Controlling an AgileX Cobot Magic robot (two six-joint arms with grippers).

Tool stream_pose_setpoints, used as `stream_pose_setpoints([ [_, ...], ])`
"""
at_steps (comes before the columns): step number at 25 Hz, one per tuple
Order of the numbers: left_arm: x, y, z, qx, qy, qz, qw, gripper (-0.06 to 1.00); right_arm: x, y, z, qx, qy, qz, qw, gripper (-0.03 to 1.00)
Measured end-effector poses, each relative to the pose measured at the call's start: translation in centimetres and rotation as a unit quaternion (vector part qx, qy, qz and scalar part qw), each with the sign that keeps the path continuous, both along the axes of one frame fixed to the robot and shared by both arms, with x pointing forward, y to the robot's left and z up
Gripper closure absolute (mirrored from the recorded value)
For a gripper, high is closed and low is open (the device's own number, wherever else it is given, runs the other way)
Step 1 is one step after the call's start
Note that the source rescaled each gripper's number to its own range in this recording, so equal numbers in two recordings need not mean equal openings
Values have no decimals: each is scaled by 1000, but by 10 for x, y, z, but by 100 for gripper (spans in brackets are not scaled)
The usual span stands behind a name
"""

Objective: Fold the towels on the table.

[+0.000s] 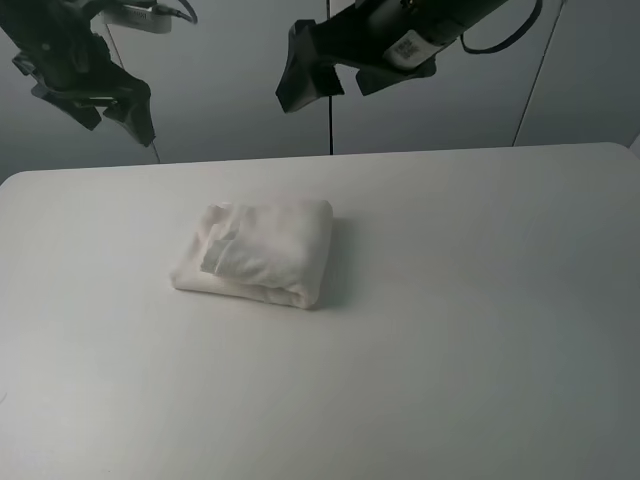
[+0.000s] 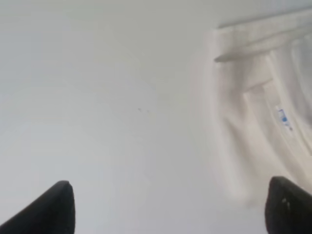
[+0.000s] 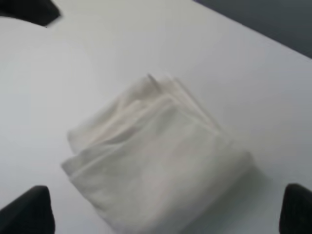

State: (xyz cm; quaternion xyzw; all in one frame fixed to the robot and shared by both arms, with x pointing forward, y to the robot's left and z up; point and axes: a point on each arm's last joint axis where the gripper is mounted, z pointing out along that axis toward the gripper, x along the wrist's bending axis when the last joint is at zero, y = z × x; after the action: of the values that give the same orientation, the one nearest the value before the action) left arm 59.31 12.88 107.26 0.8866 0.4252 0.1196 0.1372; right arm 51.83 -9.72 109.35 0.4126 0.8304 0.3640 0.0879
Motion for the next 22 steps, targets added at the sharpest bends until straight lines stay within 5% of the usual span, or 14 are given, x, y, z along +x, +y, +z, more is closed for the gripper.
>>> stream_pose_setpoints([
  [9,-66,37,88,-22,-71,24,997,-5,-47,-57,46,-90,-56,-70,992,-3],
  [22,-228,118,79,-77,-139,69,985,-5,-179,-144,28,-47,-113,-94,988,-3],
])
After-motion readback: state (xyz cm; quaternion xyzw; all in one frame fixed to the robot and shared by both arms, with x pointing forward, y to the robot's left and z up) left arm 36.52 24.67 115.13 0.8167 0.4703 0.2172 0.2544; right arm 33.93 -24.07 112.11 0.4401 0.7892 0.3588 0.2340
